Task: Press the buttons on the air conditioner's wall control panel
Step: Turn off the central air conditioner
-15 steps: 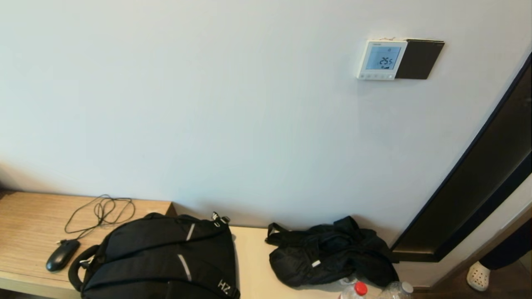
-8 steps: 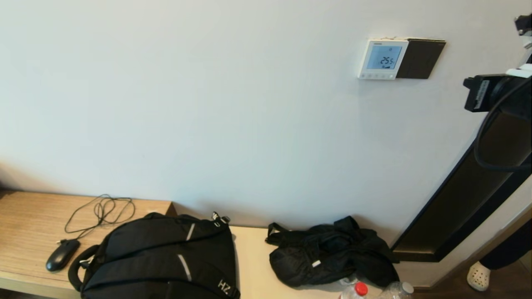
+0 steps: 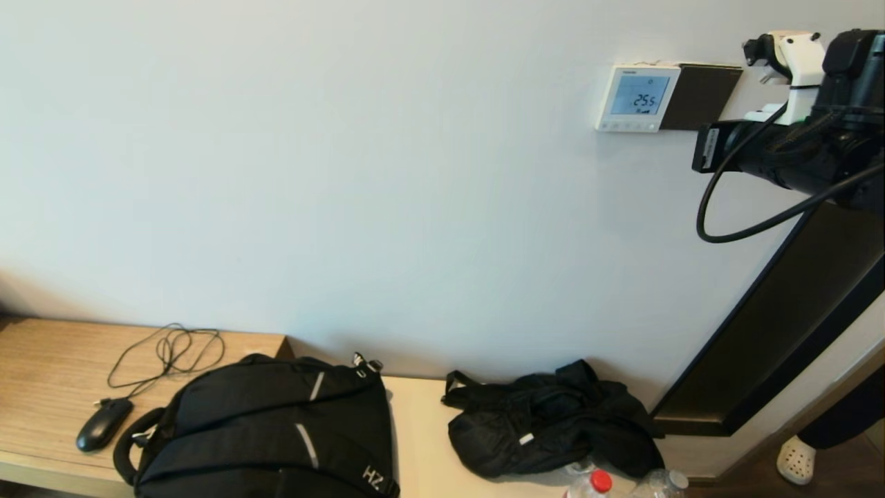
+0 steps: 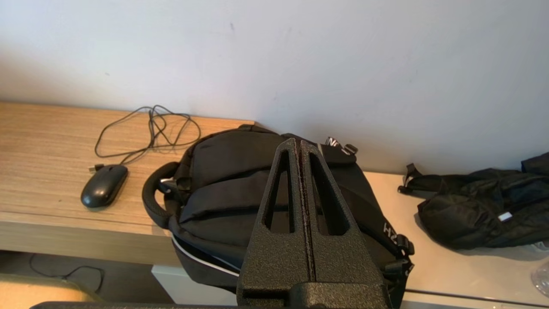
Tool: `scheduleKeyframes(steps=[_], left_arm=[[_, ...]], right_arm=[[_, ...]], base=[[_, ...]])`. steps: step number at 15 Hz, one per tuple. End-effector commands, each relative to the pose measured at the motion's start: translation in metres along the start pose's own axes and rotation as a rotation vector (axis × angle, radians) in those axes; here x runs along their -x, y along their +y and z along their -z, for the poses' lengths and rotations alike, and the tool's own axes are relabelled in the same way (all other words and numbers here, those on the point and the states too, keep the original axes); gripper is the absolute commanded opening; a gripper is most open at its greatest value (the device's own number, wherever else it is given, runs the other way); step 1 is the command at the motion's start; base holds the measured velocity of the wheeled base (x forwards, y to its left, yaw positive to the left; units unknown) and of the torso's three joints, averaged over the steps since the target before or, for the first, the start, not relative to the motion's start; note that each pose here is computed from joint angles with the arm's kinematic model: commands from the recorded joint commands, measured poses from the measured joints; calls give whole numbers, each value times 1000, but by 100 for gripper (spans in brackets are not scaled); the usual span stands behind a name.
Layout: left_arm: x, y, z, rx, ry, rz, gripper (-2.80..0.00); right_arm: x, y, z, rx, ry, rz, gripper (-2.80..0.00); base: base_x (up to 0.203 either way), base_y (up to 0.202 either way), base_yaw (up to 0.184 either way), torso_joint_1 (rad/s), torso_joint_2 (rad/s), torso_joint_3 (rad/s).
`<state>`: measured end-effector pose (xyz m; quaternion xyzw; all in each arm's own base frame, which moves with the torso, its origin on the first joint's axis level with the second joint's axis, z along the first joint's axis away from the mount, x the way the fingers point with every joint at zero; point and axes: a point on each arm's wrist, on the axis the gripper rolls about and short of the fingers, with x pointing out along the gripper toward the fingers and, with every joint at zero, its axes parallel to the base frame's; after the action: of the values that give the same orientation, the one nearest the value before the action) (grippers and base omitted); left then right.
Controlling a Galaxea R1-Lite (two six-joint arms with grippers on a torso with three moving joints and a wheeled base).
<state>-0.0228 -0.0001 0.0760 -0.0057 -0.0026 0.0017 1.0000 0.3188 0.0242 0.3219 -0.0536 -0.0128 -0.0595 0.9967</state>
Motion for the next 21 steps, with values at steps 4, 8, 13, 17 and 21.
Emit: scheduleKeyframes(steps=[4, 8, 13, 17, 21], left_arm=[[0, 0, 0, 1, 0, 0, -280], [0, 0, 0, 1, 0, 0, -280], [0, 0, 0, 1, -1, 0, -280], [0, 0, 0, 1, -1, 0, -280], [0, 0, 0, 1, -1, 0, -280]], right_arm=[[-27, 15, 0, 2, -8, 4, -280], [-40, 22, 3, 20, -9, 0, -280], [-50, 24, 2, 26, -20, 17, -280], [-56, 25, 2, 31, -24, 19, -280], [-61, 28, 7, 33, -16, 16, -280]], base=[[0, 0, 0, 0, 0, 0], [0, 0, 0, 0, 0, 0], [0, 0, 0, 0, 0, 0], [0, 0, 0, 0, 0, 0], [0, 0, 0, 0, 0, 0]])
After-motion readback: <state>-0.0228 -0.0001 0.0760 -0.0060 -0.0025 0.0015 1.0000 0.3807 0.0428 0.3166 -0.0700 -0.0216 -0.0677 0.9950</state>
